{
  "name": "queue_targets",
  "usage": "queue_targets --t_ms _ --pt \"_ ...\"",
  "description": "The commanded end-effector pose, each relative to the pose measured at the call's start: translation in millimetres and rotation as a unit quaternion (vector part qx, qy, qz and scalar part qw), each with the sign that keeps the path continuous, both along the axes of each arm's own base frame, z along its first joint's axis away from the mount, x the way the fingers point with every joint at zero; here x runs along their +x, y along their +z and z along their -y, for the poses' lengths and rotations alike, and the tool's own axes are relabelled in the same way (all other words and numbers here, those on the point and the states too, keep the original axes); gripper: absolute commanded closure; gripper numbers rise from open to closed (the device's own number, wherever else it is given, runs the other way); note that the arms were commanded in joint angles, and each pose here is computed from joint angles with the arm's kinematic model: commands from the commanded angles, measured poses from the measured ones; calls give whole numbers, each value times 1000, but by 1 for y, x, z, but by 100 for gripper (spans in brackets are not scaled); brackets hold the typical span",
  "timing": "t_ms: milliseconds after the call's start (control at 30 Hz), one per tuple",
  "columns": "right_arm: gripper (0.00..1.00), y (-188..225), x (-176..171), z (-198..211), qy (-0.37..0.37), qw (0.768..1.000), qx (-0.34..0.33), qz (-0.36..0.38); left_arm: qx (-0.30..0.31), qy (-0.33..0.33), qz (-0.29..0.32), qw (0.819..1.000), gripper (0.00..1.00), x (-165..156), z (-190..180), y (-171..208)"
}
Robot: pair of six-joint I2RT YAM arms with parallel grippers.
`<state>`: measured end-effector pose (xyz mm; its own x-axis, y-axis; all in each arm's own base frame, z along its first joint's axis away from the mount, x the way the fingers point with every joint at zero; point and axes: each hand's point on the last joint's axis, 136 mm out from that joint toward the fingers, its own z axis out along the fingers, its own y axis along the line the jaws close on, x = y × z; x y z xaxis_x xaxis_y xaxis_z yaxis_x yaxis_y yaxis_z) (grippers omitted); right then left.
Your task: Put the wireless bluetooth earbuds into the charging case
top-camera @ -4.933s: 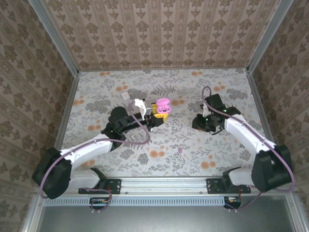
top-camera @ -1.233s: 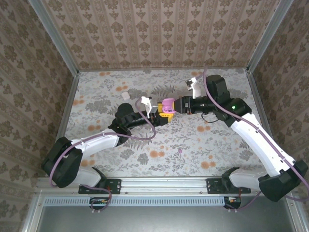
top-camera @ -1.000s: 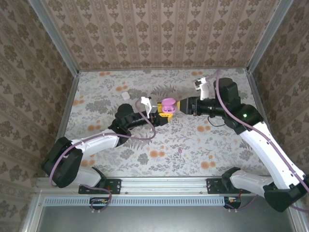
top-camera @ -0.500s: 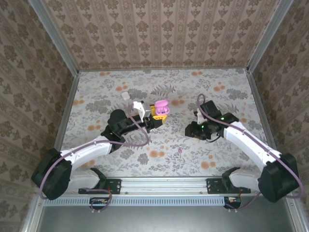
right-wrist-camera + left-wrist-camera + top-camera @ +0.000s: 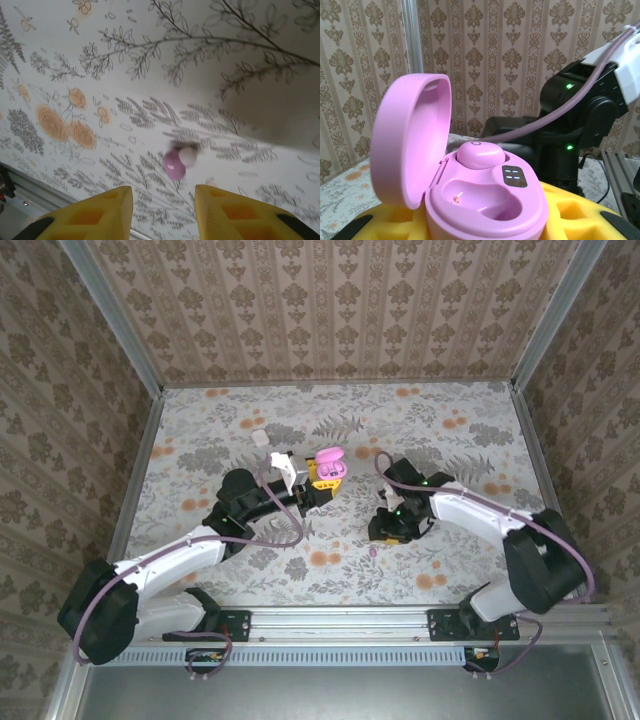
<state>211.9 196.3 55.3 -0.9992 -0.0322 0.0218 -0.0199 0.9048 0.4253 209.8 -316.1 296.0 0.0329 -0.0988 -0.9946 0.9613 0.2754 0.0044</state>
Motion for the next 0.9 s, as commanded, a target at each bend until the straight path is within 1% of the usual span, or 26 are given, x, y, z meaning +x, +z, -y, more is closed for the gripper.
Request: queue_targets --t_ms 0,233,467,767,867 --pt "60 -1 10 -18 34 999 8 10 -10 10 19 1000 65 -1 -7 11" --pt "60 -23 15 -27 61 998 -11 -8 -12 12 17 1000 65 -2 -9 12" --pt "61 -33 1 -20 69 997 -24 -30 -11 11 16 1000 65 -2 -8 13" --pt "61 -29 -23 -4 63 997 -31 -42 -9 4 15 1000 65 0 -4 13" --pt "62 -24 -28 -5 62 997 -16 -42 -9 1 13 1000 65 0 -2 12"
